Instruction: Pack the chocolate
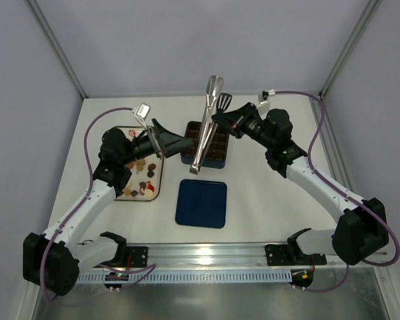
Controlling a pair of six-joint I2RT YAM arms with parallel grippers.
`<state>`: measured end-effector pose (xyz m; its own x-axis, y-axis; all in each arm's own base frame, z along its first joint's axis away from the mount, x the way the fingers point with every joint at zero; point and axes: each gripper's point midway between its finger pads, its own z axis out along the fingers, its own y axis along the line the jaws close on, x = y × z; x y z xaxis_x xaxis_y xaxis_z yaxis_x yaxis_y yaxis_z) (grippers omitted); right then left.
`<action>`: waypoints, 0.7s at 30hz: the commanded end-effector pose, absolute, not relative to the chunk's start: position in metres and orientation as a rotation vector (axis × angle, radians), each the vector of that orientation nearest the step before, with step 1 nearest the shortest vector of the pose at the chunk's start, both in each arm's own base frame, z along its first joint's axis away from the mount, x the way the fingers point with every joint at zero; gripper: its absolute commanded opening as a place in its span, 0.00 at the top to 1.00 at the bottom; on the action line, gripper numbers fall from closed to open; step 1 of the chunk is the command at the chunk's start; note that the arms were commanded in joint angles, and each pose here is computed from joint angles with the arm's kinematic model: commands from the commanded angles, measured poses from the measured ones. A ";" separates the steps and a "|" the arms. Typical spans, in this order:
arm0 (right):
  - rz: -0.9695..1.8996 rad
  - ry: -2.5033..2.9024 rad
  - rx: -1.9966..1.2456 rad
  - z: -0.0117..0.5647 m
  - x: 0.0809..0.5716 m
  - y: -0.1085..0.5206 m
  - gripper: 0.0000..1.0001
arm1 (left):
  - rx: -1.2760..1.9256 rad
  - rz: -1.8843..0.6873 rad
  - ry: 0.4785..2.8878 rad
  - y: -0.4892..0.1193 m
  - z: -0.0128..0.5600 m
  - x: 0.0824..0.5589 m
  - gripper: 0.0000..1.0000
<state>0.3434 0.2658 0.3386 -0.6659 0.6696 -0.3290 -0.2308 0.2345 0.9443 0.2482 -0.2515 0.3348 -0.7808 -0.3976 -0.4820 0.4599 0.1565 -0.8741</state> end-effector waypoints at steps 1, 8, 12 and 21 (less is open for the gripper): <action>1.623 1.604 0.409 0.385 0.348 0.279 0.96 | 0.150 -1.765 1.679 -0.255 0.361 0.238 0.00; 1.691 1.522 0.383 0.399 0.346 0.302 0.96 | 0.139 -1.819 1.661 -0.257 0.365 0.237 0.00; 1.719 1.488 0.377 0.399 0.347 0.312 0.96 | 0.121 -1.863 1.660 -0.258 0.364 0.236 0.00; 1.742 1.428 0.336 0.401 0.343 0.323 0.96 | 0.102 -1.902 1.641 -0.257 0.370 0.234 0.07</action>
<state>0.3452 0.3287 0.3537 -0.6770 0.6815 -0.2779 -0.3040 0.0849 0.9489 0.2423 -0.2574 0.3555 -0.8191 -0.4030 -0.4081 0.4432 0.0070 -0.8964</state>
